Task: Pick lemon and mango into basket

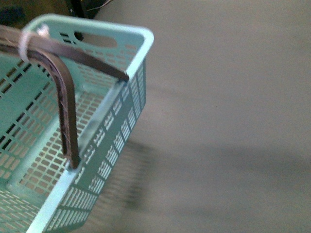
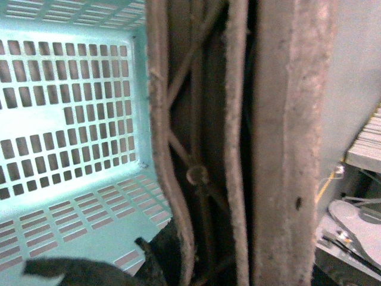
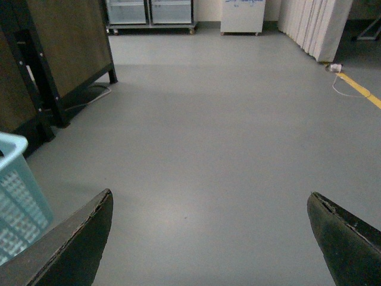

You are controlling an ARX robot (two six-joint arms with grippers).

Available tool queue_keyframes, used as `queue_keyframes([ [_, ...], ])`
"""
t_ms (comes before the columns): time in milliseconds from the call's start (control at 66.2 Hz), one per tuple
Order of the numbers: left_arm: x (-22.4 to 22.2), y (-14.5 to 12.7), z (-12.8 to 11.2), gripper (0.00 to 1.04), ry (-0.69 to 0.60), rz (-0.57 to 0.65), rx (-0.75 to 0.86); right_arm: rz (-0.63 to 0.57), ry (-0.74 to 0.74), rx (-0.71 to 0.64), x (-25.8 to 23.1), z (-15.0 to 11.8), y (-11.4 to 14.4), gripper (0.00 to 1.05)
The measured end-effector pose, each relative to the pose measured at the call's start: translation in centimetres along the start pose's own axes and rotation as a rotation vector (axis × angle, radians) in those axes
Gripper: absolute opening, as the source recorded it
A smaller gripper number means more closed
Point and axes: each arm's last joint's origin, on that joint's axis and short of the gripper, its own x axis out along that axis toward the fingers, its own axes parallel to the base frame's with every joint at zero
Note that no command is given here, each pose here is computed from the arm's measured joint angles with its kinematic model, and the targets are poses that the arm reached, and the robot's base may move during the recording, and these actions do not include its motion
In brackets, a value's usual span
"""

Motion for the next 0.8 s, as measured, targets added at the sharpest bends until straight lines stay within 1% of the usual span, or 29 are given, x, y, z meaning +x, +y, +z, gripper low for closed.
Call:
queue_keyframes([
  [60,-2.4,-1.3,0.0,0.15,-0.013,-0.048,-0.007,0.0,0.0,0.0,0.0,0.0,0.0,0.96],
  [181,-6.0,-3.0,0.0,0.15,-0.03,-0.099,-0.02,0.0,0.0,0.0,0.0,0.0,0.0,0.96],
  [378,-10.3,-4.2,-0.4,0.15,-0.064,-0.117,-0.05,0.0,0.0,0.0,0.0,0.0,0.0,0.96],
  [468,-10.9,-4.6,-0.5,0.15,-0.067,-0.14,-0.048,0.0,0.0,0.0,0.0,0.0,0.0,0.96],
  [801,-10.9,-4.5,-0.4,0.14,-0.073,-0.136,-0.054,0.0,0.0,0.0,0.0,0.0,0.0,0.96],
])
